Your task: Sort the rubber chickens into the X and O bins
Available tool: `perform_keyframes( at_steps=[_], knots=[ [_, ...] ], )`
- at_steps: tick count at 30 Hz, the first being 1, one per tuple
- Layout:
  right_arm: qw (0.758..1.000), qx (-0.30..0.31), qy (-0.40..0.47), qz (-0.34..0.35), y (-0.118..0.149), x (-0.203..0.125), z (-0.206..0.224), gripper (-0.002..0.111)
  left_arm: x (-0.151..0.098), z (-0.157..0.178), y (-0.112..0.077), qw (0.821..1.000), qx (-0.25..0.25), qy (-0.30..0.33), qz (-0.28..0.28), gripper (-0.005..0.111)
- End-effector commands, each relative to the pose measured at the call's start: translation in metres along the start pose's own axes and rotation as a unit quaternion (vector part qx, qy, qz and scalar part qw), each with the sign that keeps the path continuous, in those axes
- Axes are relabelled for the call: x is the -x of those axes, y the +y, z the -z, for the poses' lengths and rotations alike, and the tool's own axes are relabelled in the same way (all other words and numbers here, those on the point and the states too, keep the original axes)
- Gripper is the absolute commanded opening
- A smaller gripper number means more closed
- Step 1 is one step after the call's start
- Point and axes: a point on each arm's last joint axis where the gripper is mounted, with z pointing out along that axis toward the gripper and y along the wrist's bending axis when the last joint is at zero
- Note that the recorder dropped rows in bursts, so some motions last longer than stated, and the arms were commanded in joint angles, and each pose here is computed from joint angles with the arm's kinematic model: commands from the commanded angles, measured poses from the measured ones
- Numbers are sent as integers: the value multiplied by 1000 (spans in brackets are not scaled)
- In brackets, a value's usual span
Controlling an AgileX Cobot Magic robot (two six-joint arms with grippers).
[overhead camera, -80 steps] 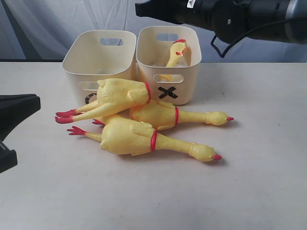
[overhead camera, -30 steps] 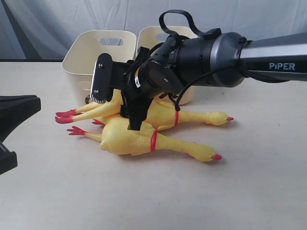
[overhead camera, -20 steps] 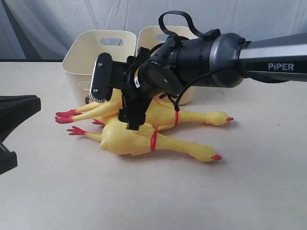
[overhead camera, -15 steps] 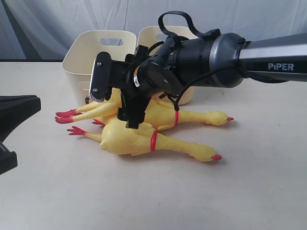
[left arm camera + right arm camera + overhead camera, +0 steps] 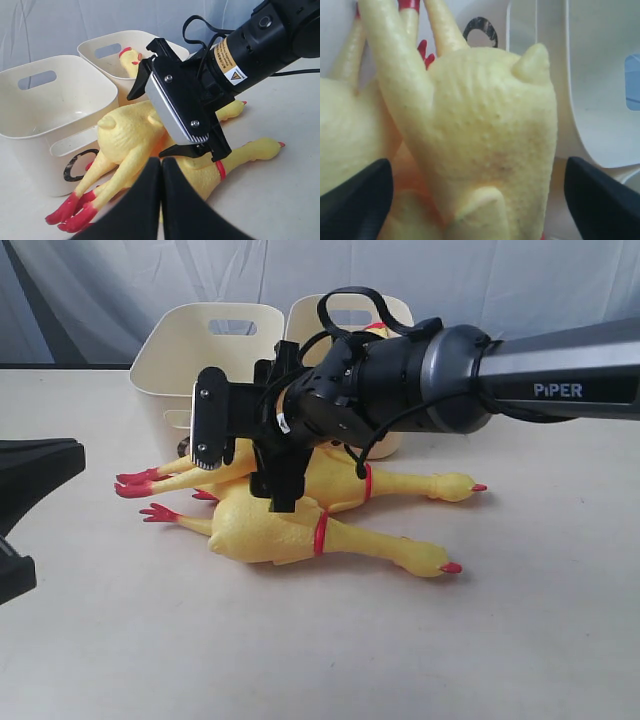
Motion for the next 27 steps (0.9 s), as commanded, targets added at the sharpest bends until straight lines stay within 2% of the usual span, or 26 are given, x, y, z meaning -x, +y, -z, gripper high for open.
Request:
perform_keyframes(
  at_steps=[1, 15, 27],
  knots=[
    [1000, -6, -6, 1, -2, 0, 1, 86, 2, 0, 1, 1000, 1, -2, 1, 0],
    [1000, -11, -6, 15, -3, 0, 1, 86, 2, 0, 1, 1000, 1, -2, 1, 0],
    [999, -10, -17, 28, 5, -1, -15, 86, 1, 0, 1, 1000, 1, -1, 0, 0]
  ],
)
